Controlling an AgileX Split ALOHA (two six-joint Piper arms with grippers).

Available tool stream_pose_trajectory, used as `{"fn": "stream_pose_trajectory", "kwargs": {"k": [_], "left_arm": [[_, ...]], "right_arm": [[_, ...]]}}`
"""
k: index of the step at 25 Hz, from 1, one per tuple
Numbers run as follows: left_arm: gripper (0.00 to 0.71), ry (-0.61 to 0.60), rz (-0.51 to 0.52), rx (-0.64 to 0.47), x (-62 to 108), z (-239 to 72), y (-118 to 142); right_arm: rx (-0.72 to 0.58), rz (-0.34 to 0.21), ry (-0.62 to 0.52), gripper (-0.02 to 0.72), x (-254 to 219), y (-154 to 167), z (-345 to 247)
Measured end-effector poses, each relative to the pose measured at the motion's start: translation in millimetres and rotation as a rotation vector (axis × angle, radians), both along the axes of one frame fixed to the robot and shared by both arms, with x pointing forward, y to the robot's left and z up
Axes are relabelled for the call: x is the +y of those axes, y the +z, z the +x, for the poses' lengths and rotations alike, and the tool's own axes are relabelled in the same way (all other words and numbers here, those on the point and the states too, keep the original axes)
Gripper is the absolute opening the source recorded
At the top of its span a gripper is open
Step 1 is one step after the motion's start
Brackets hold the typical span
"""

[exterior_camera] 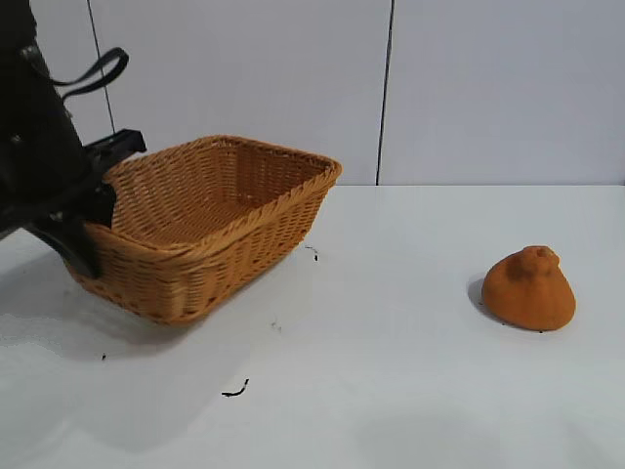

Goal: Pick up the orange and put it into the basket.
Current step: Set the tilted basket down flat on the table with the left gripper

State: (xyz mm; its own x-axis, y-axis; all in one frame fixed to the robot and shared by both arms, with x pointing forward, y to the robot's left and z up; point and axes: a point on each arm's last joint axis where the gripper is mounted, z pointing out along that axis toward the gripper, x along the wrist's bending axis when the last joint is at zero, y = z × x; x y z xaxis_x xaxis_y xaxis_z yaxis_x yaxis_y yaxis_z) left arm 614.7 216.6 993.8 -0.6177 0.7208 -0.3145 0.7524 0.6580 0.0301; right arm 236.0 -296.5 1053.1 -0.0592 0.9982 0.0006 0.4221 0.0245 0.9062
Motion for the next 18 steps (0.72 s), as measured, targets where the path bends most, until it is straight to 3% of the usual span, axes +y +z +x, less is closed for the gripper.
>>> {"fn": "stream_pose_trajectory", "kwargs": {"k": [6,10,13,18], "left_arm": [[0.090,-0.389,0.001,-0.012,0.8,28,-1],[0.090,-0.582,0.021,-0.018,-1.7,38,-3],[0.090,-0.653,0.026,-0.005,-2.0,40,-8],[0.090,-0.667,0.025,0.029,-2.2,43,-25]], "right_arm": [[0.000,0.000,0.000,0.649,0,0,0],[0.000,0.000,0.000,0.649,0,0,0],[0.000,0.000,0.000,0.649,0,0,0],[0.000,0.000,0.000,0.649,0,0,0]]}}
